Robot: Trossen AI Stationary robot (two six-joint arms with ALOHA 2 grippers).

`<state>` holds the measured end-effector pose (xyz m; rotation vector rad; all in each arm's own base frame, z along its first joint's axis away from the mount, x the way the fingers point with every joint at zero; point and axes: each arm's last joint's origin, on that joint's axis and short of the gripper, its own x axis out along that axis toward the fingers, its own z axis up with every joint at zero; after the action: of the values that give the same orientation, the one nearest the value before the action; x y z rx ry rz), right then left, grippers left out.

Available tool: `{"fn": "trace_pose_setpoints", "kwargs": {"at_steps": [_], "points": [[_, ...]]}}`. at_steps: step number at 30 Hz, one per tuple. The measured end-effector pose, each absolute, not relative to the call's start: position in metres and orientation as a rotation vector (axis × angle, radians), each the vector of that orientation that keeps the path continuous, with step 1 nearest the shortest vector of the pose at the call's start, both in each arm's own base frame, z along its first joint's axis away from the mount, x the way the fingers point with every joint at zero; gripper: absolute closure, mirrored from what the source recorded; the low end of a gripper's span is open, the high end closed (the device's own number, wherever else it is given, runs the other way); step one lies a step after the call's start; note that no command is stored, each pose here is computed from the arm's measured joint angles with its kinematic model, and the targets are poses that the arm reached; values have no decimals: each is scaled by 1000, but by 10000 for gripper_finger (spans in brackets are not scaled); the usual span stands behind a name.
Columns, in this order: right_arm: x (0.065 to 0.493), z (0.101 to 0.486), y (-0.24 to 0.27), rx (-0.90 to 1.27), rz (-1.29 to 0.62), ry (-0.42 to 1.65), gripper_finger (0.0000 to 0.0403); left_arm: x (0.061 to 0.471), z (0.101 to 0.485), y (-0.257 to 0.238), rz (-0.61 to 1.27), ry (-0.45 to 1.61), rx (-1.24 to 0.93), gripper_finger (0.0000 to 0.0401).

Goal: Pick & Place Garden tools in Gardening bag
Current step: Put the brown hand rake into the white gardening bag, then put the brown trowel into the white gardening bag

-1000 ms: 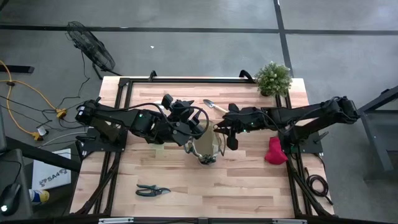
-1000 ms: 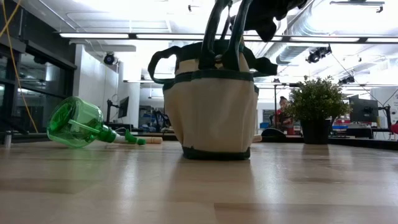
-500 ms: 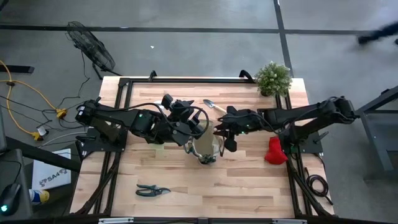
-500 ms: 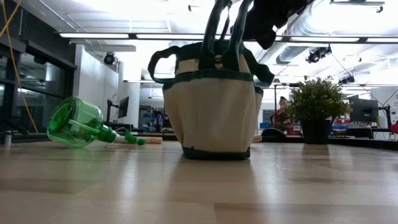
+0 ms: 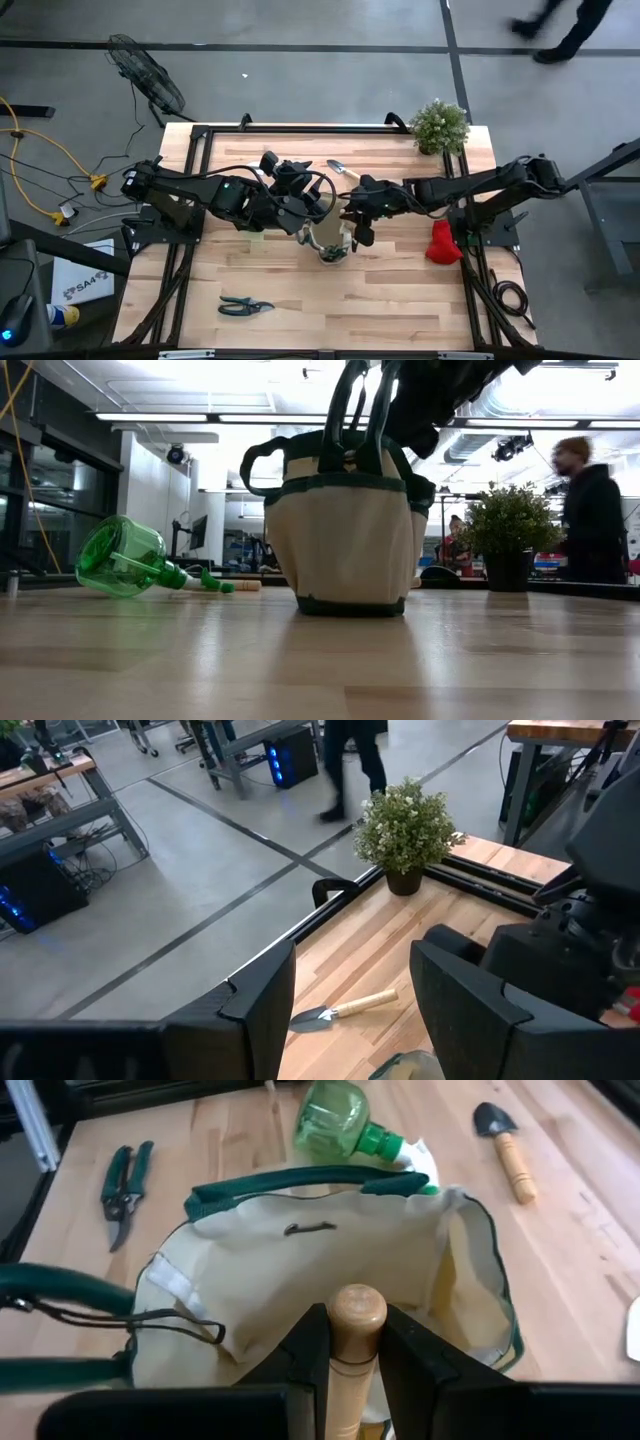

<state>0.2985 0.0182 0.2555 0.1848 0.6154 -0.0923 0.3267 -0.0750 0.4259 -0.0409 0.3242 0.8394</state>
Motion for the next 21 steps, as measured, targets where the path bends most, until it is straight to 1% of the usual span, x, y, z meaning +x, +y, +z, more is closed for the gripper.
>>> {"fn": "trace_pose_setpoints", "kwargs": {"at_steps": [2,7,10,16,21], "points": [[297,257,18,180,-101,607,344,327,426,-75,839,324,-41,208],[294,263,18,184,-94,590,305,326,426,-75,839,327,-37,208],[292,267,18,194,-74,579,292,326,425,-75,839,332,-32,208],[285,268,18,192,-77,611,287,326,425,-75,837,339,-28,208],[279,276,17,195,-78,592,286,326,425,-75,838,339,-27,208]]}}
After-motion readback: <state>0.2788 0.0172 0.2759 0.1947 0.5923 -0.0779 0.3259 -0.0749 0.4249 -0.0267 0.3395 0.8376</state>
